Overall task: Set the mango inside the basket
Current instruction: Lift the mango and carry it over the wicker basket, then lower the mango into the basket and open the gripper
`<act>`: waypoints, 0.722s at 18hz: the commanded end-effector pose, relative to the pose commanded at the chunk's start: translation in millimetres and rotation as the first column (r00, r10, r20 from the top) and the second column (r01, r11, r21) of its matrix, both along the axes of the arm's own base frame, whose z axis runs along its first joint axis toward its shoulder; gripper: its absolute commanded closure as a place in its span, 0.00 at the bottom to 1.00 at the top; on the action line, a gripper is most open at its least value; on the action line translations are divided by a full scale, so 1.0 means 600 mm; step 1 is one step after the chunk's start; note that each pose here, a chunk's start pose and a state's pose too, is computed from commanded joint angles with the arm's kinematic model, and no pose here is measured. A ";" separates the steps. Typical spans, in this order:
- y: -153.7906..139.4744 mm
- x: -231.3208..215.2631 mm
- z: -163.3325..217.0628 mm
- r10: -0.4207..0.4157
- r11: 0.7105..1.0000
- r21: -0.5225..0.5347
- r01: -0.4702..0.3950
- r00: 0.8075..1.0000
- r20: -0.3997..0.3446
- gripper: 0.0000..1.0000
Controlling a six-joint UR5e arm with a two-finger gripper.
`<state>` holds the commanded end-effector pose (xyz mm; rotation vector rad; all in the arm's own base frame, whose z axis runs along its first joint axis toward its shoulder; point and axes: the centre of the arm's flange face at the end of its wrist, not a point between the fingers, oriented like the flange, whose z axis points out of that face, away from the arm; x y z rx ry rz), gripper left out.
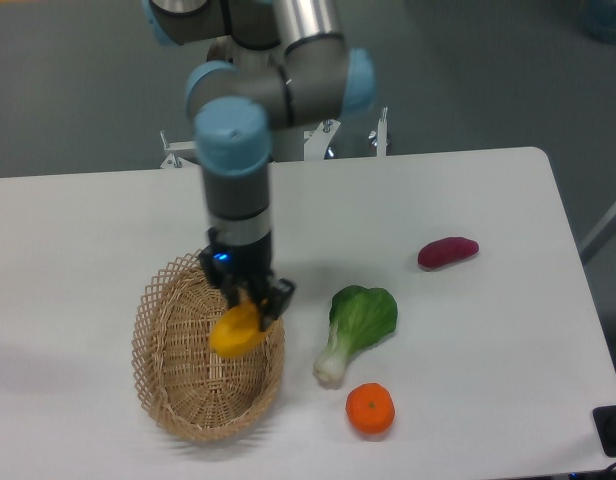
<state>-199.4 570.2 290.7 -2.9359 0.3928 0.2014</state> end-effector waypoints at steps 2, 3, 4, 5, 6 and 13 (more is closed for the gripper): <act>0.011 0.020 -0.016 -0.023 1.000 -0.009 0.023 1.000 0.006 0.46; 0.016 0.032 -0.026 -0.047 0.999 -0.016 0.047 0.999 0.006 0.46; 0.015 0.040 -0.030 -0.063 0.998 -0.023 0.064 0.998 0.007 0.46; 0.012 0.045 -0.038 -0.072 0.997 -0.031 0.073 0.997 0.011 0.46; 0.007 0.048 -0.047 -0.077 0.996 -0.041 0.078 0.997 0.018 0.46; 0.009 0.066 -0.069 -0.096 0.993 -0.063 0.098 0.995 0.033 0.45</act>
